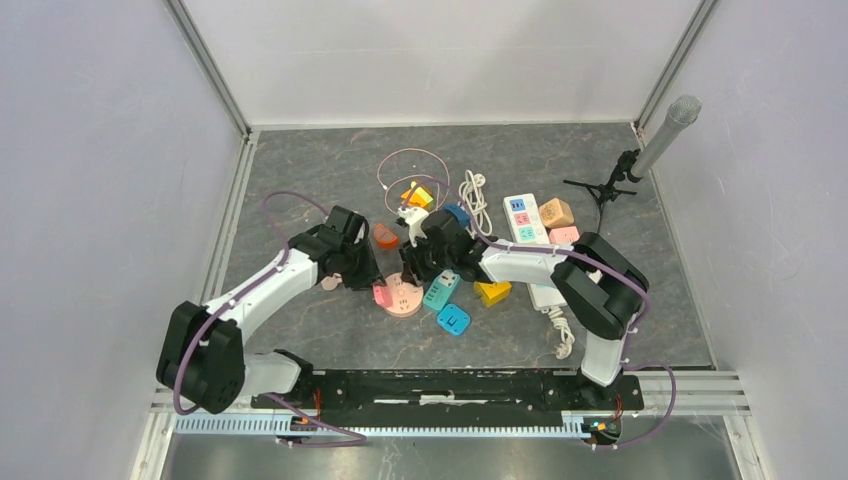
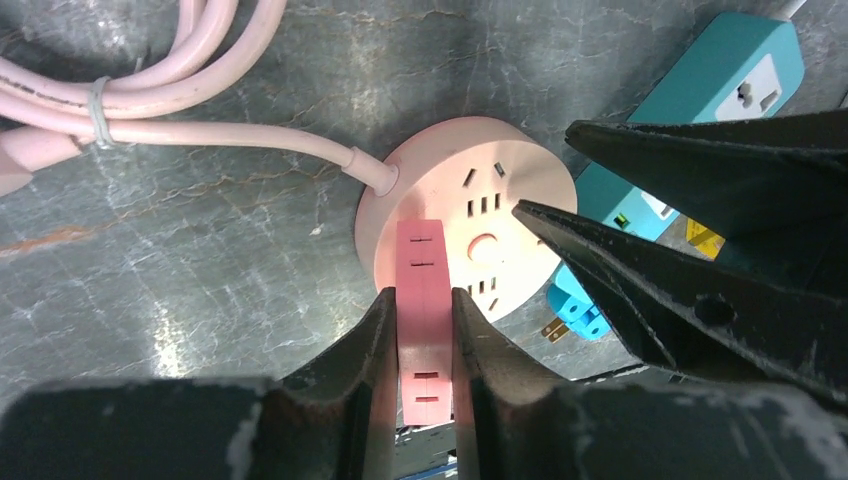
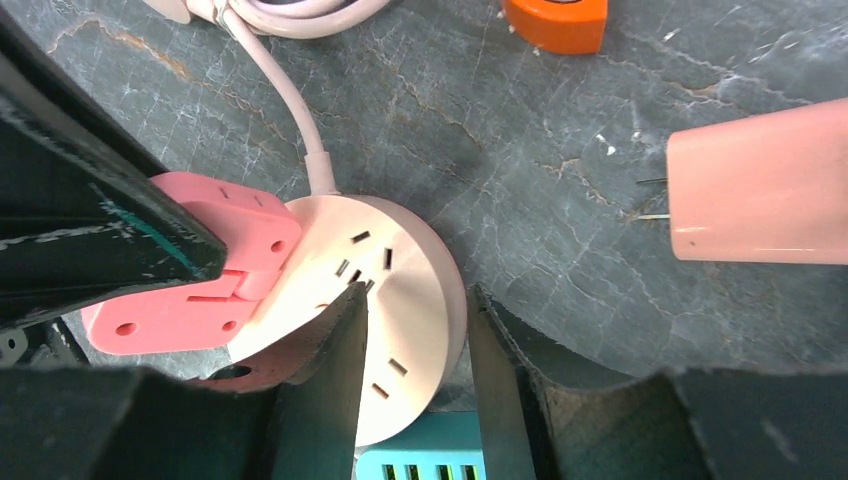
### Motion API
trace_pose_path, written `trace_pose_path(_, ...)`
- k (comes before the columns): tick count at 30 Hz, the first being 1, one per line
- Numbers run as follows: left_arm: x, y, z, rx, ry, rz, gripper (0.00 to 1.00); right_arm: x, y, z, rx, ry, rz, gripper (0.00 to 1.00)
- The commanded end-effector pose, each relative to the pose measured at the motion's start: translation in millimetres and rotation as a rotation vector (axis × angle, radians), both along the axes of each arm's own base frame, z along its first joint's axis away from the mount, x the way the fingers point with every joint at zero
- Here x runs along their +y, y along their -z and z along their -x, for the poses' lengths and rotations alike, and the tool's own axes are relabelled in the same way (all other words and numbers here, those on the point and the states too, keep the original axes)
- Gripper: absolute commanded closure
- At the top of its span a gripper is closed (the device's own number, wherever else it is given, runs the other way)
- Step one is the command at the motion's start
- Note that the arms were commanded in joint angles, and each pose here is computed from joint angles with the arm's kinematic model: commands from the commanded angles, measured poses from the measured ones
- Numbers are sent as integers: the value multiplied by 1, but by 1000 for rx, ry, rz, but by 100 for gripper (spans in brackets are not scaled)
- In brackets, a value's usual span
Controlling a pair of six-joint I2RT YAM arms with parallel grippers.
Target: Pull the plug off the socket
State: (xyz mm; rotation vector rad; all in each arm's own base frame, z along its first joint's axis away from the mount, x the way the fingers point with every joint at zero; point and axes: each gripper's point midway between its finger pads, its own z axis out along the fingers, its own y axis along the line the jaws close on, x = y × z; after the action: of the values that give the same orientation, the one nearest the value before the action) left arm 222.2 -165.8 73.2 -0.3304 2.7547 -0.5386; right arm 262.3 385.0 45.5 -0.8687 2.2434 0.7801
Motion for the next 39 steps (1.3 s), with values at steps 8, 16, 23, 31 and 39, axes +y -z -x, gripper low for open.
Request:
trace_pose_path(8, -4, -13, -51, -102, -107, -34, 98, -6, -22, -12, -114, 12, 7, 51)
trace_pose_path(16, -8, -13, -55, -102, -107, -20, 69, -18, -2, -12, -132, -23, 108, 41)
trace_pose_path(23, -4, 5, -46, -61, -74, -55, 47, -20, 12, -12, -129, -55, 149, 37)
trace_pose_path(31, -7, 7, -41, -41, -52, -38, 74, -30, 21, -8, -99, -52, 209, 47)
trace_pose_path(39, -16, -6, -43, -30, -20, -8, 98, -36, 23, 4, -77, -129, 243, 55)
